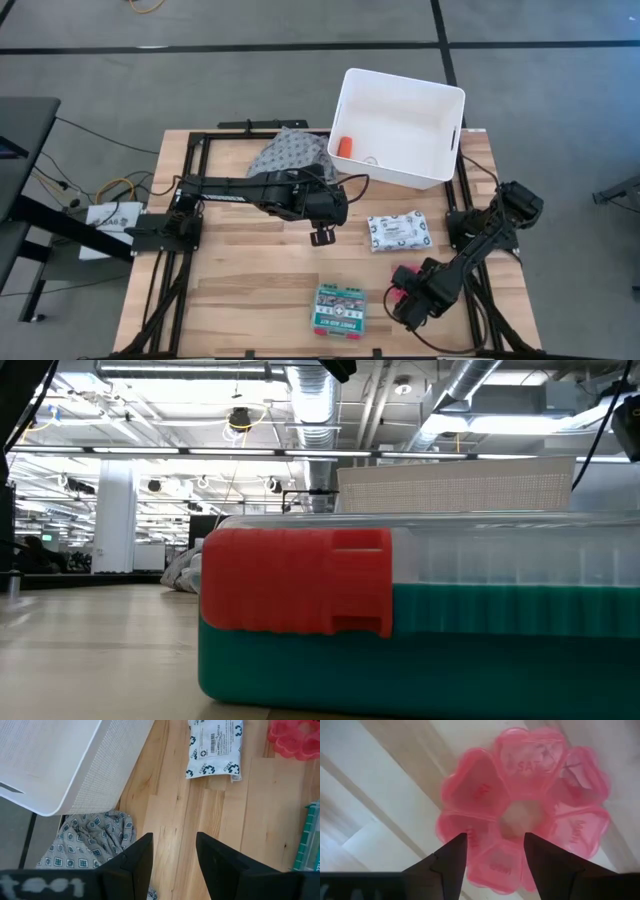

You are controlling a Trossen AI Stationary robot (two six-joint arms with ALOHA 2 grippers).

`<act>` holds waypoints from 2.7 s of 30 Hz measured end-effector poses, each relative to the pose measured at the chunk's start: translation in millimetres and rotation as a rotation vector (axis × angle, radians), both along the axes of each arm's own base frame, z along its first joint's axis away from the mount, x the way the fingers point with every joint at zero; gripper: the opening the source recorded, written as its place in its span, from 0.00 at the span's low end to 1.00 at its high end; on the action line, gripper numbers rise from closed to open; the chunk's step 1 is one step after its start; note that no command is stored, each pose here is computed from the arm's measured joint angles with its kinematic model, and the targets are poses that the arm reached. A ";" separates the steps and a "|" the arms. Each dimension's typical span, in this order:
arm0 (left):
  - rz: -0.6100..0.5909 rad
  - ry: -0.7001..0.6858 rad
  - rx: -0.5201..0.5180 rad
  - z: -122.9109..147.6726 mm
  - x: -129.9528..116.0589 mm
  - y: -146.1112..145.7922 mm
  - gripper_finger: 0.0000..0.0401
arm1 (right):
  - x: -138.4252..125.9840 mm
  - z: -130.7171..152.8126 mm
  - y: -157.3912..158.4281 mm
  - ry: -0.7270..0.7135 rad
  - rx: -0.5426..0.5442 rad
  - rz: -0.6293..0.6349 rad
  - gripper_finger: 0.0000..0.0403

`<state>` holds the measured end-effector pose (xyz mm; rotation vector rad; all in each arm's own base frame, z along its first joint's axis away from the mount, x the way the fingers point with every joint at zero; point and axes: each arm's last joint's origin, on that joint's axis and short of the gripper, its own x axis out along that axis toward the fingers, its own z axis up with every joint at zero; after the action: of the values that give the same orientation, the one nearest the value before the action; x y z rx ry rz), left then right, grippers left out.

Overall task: Pick & place medical supplies in basket/bin
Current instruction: Put the pink organizer in the white bin

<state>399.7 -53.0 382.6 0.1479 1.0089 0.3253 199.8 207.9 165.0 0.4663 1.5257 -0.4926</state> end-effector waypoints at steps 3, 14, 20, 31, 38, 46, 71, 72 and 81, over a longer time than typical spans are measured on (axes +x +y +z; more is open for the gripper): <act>0.000 0.000 0.000 0.0 0.0 0.0 0.35 | 0.0 0.0 2.7 -0.013 0.015 0.014 0.48; 0.000 0.000 0.000 0.0 0.0 0.0 0.35 | 7.4 0.0 -0.5 -0.038 0.032 0.045 0.57; 0.000 0.000 0.000 0.0 0.0 0.0 0.35 | 12.1 0.5 4.9 -0.091 0.084 0.102 0.57; 0.000 0.000 0.000 0.0 0.0 0.0 0.35 | 9.6 0.3 2.4 -0.063 0.060 0.082 0.62; 0.000 0.000 0.000 0.0 0.0 0.0 0.35 | 9.9 0.3 2.7 -0.066 0.063 0.064 0.66; 0.001 0.000 0.000 0.0 0.0 0.2 0.35 | 6.8 0.1 -0.4 -0.033 0.031 0.053 0.66; 0.000 0.000 0.000 0.0 0.0 0.1 0.35 | 8.3 1.8 -0.7 -0.029 0.031 0.059 0.66; 0.000 0.000 0.000 0.0 0.0 0.0 0.35 | 8.0 1.5 -1.0 -0.025 0.028 0.059 0.66; 0.000 0.000 0.000 0.0 0.0 0.0 0.35 | 10.2 1.6 -1.4 -0.036 0.036 0.052 0.66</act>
<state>399.7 -53.0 382.7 0.1480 1.0088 0.3255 210.0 206.5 166.6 0.4597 1.5100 -0.4148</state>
